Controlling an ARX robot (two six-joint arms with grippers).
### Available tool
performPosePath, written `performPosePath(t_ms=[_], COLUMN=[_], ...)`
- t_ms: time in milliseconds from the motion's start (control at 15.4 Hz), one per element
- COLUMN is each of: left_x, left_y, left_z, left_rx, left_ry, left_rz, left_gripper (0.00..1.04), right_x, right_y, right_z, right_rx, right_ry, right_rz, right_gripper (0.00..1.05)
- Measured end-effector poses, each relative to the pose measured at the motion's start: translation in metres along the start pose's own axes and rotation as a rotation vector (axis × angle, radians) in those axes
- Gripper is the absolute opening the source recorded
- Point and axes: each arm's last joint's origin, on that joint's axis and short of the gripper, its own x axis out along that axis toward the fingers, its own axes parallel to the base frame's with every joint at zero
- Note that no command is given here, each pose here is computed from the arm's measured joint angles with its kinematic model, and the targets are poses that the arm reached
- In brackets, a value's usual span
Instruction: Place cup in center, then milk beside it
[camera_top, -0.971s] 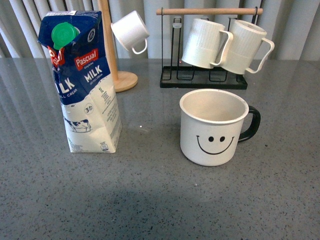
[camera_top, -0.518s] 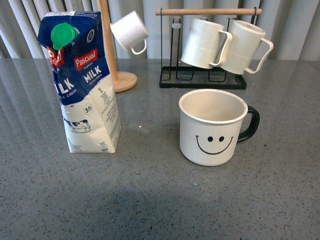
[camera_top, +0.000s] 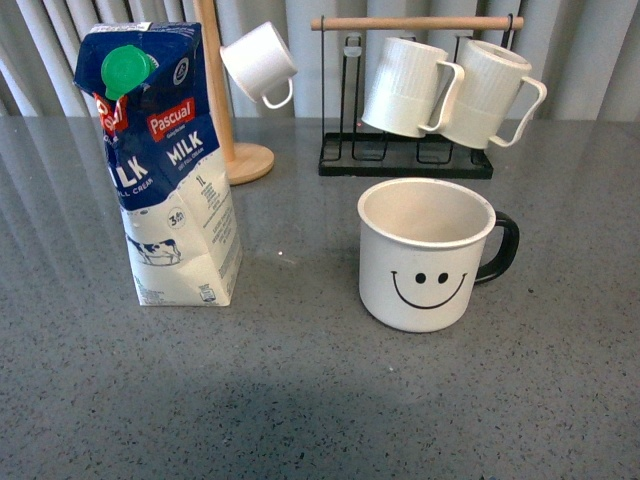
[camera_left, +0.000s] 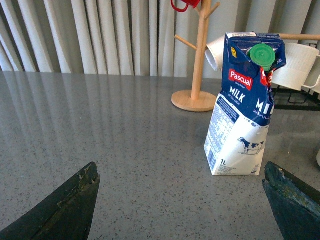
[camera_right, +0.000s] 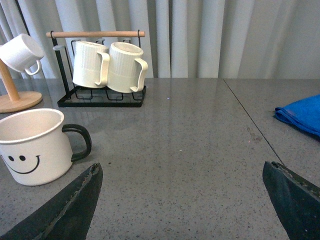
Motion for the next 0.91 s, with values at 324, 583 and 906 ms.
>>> performPosePath(t_ms=[324,583,906], left_x=[0.000,0.000,0.008], left_y=[0.000,0.000,-0.012], left_z=[0.000,0.000,0.022], left_rx=[0.000,0.000,-0.070], left_ry=[0.000,0.000,0.192], left_rz=[0.000,0.000,-0.064], left_gripper=[0.98,0.98,0.98], right_x=[0.000,0.000,0.000], right_y=[0.000,0.000,0.000], right_z=[0.000,0.000,0.000], right_rx=[0.000,0.000,0.000], right_ry=[0.000,0.000,0.001], right_rz=[0.000,0.000,0.000], right_gripper=[0.98,0.98,0.98])
